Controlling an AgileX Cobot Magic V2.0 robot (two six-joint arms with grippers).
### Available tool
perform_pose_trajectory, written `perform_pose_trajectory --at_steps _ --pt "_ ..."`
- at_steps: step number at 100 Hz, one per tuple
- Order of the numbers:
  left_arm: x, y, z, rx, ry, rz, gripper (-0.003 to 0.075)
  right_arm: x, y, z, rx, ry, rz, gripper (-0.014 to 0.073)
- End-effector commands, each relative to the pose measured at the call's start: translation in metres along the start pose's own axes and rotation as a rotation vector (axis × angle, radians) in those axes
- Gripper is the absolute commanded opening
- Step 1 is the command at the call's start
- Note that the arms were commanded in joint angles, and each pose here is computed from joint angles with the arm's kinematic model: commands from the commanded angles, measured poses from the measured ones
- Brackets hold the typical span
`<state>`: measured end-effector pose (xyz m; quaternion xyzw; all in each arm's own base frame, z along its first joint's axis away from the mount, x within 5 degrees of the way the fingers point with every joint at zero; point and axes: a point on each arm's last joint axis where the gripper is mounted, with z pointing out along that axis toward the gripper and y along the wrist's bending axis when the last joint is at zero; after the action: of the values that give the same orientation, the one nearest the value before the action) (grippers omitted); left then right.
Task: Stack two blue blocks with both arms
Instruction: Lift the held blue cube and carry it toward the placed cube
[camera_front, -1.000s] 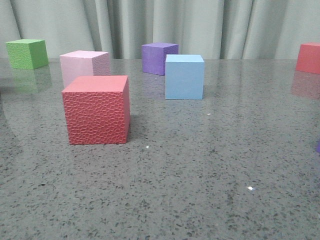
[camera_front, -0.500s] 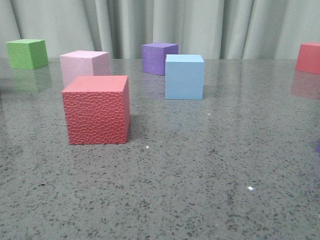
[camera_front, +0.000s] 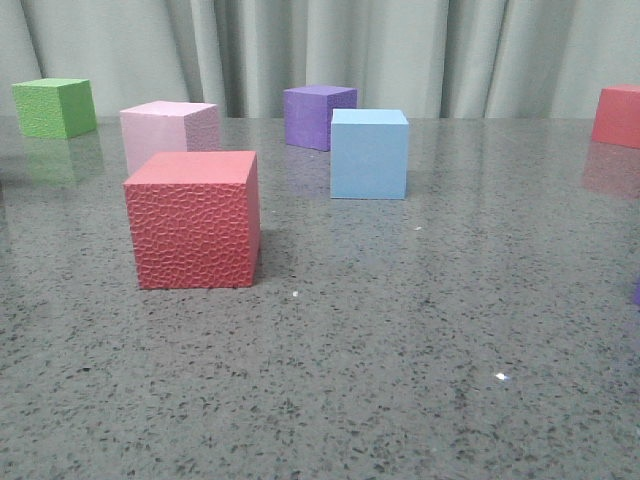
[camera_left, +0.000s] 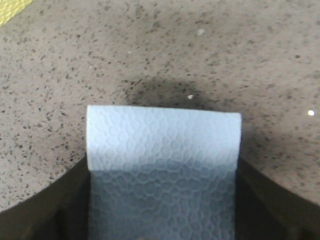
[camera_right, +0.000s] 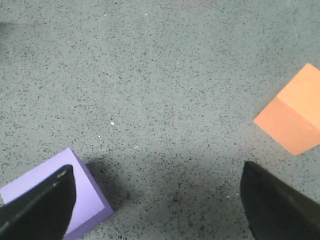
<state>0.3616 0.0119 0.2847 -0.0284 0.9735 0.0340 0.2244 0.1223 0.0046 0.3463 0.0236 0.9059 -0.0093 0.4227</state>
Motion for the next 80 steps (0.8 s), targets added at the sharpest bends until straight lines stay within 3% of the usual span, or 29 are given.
perform_pose_trajectory --at_steps 1,47,80 --pt "-0.014 -0.002 -0.033 0.047 -0.111 -0.01 0.0209 -0.012 -0.001 -0.007 0.006 -0.094 -0.016 0.0654" --pt "-0.04 -0.029 -0.091 0.348 -0.197 0.008 0.0209 -0.012 -0.001 -0.007 0.006 -0.094 -0.016 0.0654" --pt "-0.048 -0.092 -0.138 0.466 -0.319 0.172 0.0209 -0.012 -0.001 -0.007 0.006 -0.094 -0.016 0.0654"
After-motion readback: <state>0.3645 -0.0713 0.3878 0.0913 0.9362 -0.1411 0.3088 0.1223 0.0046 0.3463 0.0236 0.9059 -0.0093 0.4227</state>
